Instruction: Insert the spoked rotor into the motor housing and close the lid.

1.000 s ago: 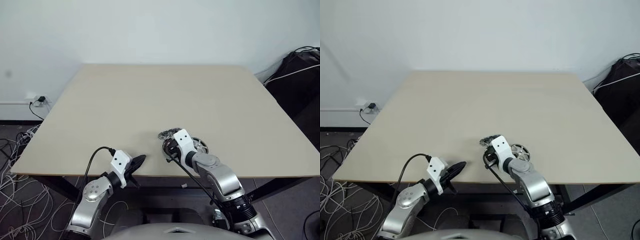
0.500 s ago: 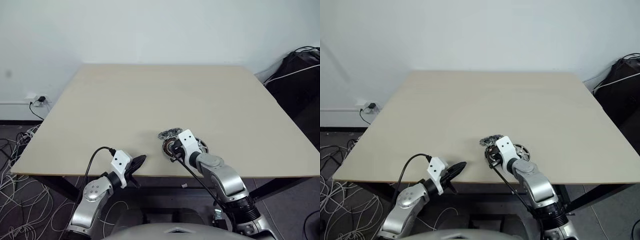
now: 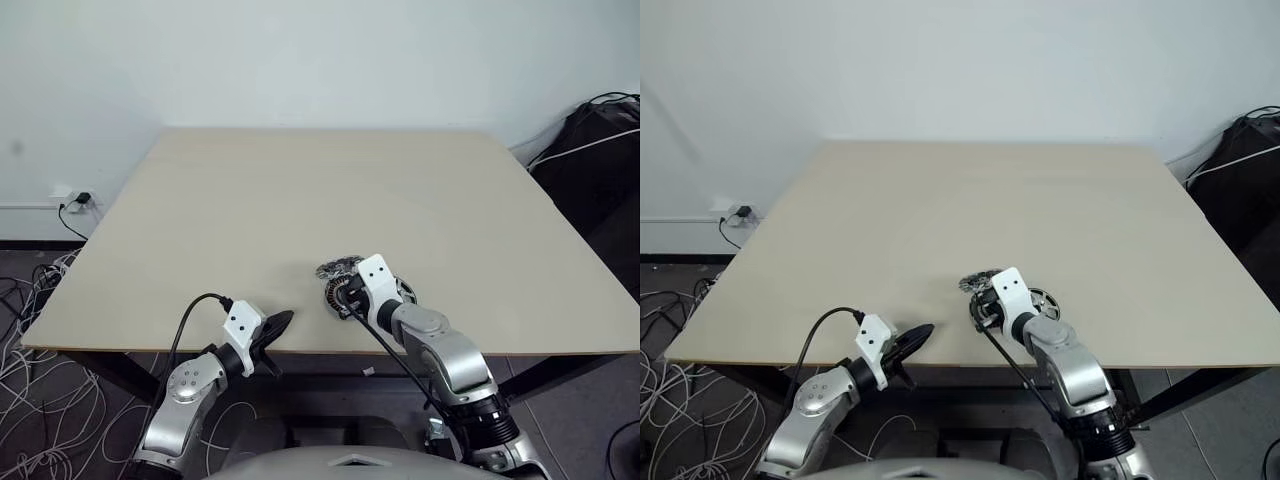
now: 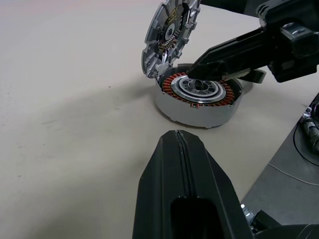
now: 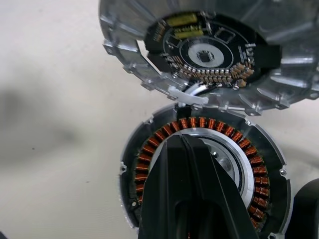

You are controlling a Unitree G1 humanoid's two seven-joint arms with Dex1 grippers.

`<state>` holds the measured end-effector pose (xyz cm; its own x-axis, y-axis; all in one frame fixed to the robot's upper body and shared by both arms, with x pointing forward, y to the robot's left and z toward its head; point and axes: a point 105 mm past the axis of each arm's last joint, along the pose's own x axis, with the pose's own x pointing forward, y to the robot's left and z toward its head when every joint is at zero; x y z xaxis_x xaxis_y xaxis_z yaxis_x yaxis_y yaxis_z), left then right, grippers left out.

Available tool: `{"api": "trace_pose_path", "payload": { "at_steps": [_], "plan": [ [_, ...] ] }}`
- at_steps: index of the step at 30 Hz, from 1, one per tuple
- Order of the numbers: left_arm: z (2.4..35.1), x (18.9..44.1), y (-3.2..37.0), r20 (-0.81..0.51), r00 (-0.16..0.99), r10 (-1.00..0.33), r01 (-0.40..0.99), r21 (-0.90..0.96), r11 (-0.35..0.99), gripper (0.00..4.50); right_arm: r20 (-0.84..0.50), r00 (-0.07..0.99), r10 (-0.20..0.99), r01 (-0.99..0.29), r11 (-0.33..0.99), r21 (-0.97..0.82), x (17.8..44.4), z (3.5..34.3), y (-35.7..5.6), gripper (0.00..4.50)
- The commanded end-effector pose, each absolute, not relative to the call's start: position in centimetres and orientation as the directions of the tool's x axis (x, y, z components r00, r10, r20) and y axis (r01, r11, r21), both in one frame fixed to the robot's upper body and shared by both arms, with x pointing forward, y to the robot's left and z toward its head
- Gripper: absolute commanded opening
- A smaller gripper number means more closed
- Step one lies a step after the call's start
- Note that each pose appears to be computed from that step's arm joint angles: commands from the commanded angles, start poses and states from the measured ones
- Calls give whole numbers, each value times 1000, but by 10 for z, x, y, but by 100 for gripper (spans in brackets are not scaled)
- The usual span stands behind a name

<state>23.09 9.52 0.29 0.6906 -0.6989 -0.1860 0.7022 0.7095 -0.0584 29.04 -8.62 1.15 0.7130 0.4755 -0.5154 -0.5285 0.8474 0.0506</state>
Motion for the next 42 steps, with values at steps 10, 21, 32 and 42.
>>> {"api": "trace_pose_path", "payload": {
  "at_steps": [10, 21, 32, 42],
  "plan": [
    [15, 236, 93, -150, 695, -703, 708, -31, 706, 0, -484, 754, 444, -501, 865, 13, 310, 17, -89, 3],
    [15, 238, 93, -150, 699, -700, 704, -28, 709, 0, -466, 776, 425, -477, 879, 8, 313, 21, -98, 3],
    [14, 237, 92, -153, 696, -702, 706, -32, 707, 0, -415, 790, 452, -493, 870, 10, 315, 36, -91, 3],
    [14, 236, 93, -155, 701, -696, 700, -35, 713, 0, -574, 713, 403, -496, 868, -6, 303, -7, -91, 3]
  ]
}}
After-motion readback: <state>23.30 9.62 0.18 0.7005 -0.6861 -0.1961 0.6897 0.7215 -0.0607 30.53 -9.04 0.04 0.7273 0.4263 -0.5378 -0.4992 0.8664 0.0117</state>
